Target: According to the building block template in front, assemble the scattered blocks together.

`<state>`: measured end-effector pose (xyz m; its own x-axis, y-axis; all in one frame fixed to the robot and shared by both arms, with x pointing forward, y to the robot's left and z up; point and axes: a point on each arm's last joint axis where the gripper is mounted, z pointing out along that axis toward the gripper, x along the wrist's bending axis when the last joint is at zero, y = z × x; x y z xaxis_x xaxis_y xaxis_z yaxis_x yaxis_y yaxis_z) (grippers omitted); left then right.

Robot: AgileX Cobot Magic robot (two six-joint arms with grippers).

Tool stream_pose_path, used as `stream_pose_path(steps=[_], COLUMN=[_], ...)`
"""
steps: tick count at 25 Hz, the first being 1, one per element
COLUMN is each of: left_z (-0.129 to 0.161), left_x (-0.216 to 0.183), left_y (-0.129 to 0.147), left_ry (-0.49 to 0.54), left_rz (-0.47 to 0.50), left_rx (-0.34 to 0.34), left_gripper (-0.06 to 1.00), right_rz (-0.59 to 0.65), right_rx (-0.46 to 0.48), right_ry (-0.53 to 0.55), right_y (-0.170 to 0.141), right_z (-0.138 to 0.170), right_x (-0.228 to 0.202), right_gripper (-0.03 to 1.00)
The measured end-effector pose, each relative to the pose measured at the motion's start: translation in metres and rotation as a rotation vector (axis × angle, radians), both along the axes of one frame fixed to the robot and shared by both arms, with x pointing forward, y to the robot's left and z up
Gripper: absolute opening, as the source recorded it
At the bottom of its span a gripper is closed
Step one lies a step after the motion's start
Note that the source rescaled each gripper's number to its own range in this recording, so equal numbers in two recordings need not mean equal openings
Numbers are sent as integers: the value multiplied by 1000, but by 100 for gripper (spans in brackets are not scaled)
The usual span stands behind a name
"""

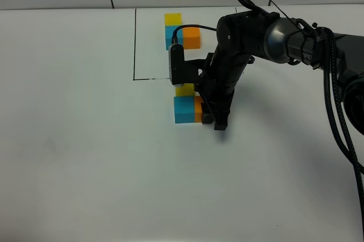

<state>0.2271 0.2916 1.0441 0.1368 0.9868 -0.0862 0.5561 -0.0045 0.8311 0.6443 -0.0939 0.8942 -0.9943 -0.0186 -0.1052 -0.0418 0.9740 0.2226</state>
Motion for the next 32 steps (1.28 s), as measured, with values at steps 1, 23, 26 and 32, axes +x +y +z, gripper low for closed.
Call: stream_pose_path(steps=[1,23,26,32], left_z=[0,0,0,0], left_x=[0,0,0,0], left_y=[0,0,0,0], left_ry=[0,0,0,0], left_rz=[0,0,0,0], left_rx=[0,0,0,0], left_gripper=[66,66,66,66], right_rz=[11,-60,-131,-492], right_rx=[-2,-81,-66,-44], right_ry=[0,-30,-50,31], right_y=[0,-10,-24,-89], right_z=[0,5,27,67], right_x=[0,3,7,14], right_gripper=[3,88,89,88])
